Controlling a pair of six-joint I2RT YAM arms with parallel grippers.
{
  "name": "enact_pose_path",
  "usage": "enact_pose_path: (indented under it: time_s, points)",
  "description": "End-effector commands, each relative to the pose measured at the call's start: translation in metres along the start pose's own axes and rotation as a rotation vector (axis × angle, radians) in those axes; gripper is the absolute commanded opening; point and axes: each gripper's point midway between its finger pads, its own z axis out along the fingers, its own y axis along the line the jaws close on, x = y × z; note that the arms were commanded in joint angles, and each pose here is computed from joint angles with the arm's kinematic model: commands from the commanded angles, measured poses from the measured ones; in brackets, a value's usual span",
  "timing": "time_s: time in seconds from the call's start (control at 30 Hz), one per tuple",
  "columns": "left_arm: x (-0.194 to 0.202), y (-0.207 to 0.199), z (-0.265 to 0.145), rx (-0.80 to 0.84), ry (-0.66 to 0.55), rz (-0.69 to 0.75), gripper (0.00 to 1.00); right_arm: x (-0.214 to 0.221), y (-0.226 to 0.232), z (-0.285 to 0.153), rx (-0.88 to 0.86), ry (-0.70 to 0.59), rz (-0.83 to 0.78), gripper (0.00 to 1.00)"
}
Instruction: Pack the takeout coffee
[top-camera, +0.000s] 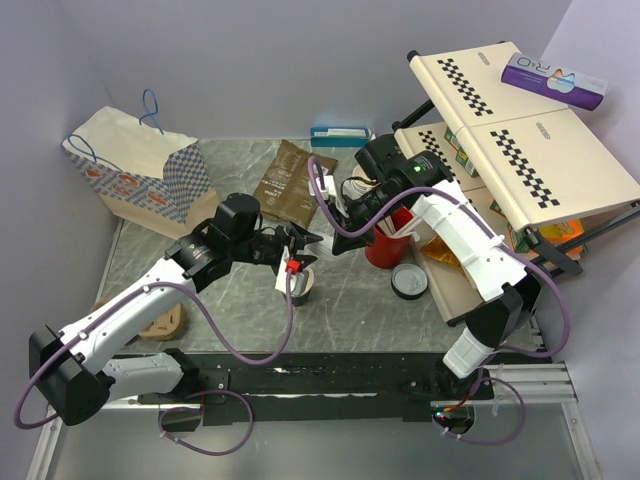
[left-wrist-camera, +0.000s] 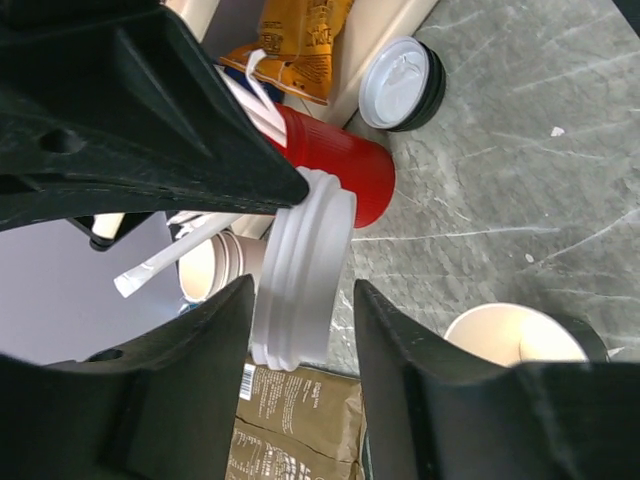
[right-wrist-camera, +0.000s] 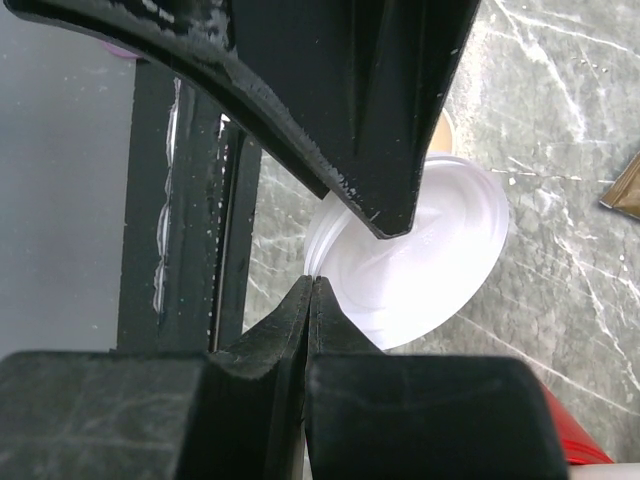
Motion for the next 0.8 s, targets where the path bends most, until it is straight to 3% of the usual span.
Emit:
enact_pose_path:
  time_s: [0.0,0.1,0.17,0.23,0.4,0.53,0.6,0.67,0.7,0.73,0.77]
  points:
    - [-0.009,0.009,-0.001,0.002,-0.012,0.048,0.50,0.014,0.039,-0.008,-0.111,0.086,0.133,0.00]
    - [-0.008,0.011,-0.003,-0.026,0.008,-0.009,0.60,0.017,0.036,-0.006,-0.100,0.102,0.141,0.00]
    - [0.001,0.017,-0.009,-0.089,0.068,-0.077,0.85,0.017,0.029,-0.004,-0.070,0.100,0.150,0.00]
    - [0.001,0.023,-0.023,-0.163,0.109,-0.175,0.99,0.017,0.021,-0.001,-0.046,0.094,0.163,0.00]
    - [0.009,0.017,-0.090,-0.397,0.248,-0.469,0.99,-0.008,0.008,0.006,-0.044,-0.050,0.193,0.00]
    - [0.023,0.007,-0.133,-0.607,0.309,-0.730,0.99,-0.047,0.004,0.006,-0.159,-0.279,0.298,0.00]
    - [0.028,0.002,-0.138,-0.675,0.305,-0.879,0.99,-0.058,-0.003,0.010,-0.169,-0.365,0.268,0.00]
    - [0.039,-0.002,-0.139,-0.732,0.325,-1.008,0.99,-0.047,0.000,0.028,-0.197,-0.383,0.467,0.00]
    - [0.041,-0.003,-0.138,-0.744,0.323,-1.041,0.99,-0.076,-0.011,0.015,-0.124,-0.523,0.318,0.00]
    - [0.045,-0.005,-0.136,-0.751,0.314,-1.070,0.99,-0.077,-0.014,0.015,-0.112,-0.564,0.482,0.00]
    - [0.045,-0.006,-0.135,-0.755,0.299,-1.103,0.99,-0.065,-0.017,0.028,-0.086,-0.582,0.521,0.00]
